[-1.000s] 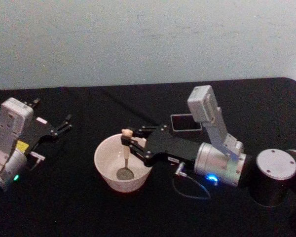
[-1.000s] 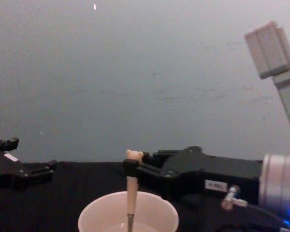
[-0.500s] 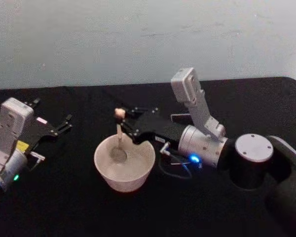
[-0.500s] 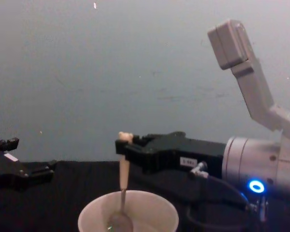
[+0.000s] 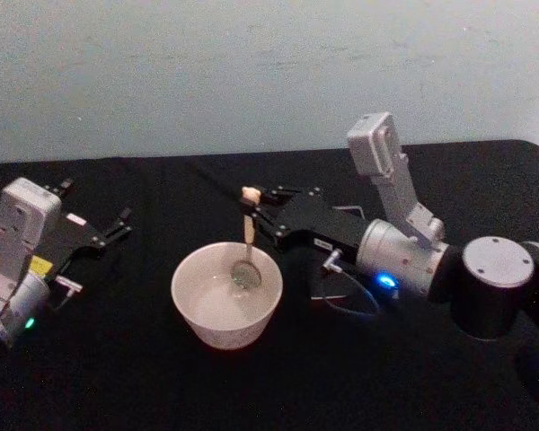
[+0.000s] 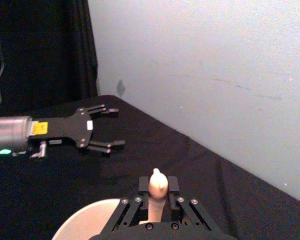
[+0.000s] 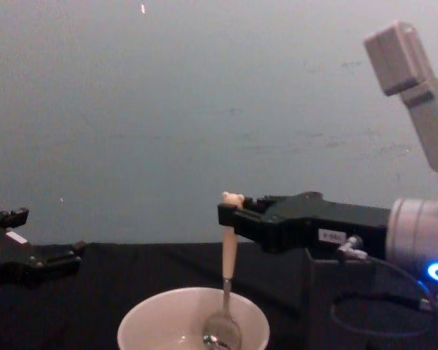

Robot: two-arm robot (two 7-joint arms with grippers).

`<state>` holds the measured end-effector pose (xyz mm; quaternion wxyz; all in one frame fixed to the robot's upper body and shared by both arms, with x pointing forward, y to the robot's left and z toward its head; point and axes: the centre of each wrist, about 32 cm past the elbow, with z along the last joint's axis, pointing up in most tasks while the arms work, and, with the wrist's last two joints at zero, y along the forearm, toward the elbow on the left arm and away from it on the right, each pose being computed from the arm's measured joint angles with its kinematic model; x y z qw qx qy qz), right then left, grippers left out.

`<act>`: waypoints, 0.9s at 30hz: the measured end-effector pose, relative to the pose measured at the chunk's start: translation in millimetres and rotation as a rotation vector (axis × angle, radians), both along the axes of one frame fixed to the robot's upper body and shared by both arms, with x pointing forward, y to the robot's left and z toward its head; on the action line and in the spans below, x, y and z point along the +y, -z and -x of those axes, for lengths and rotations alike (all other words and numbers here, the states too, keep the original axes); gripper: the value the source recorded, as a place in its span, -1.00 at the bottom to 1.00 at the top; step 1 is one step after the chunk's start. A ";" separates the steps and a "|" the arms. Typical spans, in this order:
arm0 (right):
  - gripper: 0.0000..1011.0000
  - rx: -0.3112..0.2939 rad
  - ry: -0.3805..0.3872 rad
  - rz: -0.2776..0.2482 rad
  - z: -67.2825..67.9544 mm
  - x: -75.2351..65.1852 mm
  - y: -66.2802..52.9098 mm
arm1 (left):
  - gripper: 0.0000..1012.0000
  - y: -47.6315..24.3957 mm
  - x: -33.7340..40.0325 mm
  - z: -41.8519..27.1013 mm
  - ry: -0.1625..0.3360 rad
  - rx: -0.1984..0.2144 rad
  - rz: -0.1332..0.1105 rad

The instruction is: Pick up the stirring spoon with one hand, stir inside the cup, then place it back in its original position.

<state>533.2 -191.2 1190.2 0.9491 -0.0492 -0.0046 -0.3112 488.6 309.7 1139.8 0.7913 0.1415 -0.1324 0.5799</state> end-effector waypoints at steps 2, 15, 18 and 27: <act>-0.56 0.009 -0.009 0.001 4.0 -5.2 -0.3 | 0.98 0.0 0.0 0.0 0.000 0.000 0.000; -0.56 0.078 -0.057 -0.037 23.5 -12.2 -5.7 | 0.98 0.0 0.0 0.0 0.000 0.000 0.000; -0.56 0.089 -0.045 -0.052 23.6 -10.9 -7.5 | 0.98 0.0 0.0 0.0 0.000 0.000 0.000; -0.56 0.117 0.030 -0.115 18.8 -10.8 -20.6 | 0.98 0.0 0.0 0.0 0.000 0.000 0.000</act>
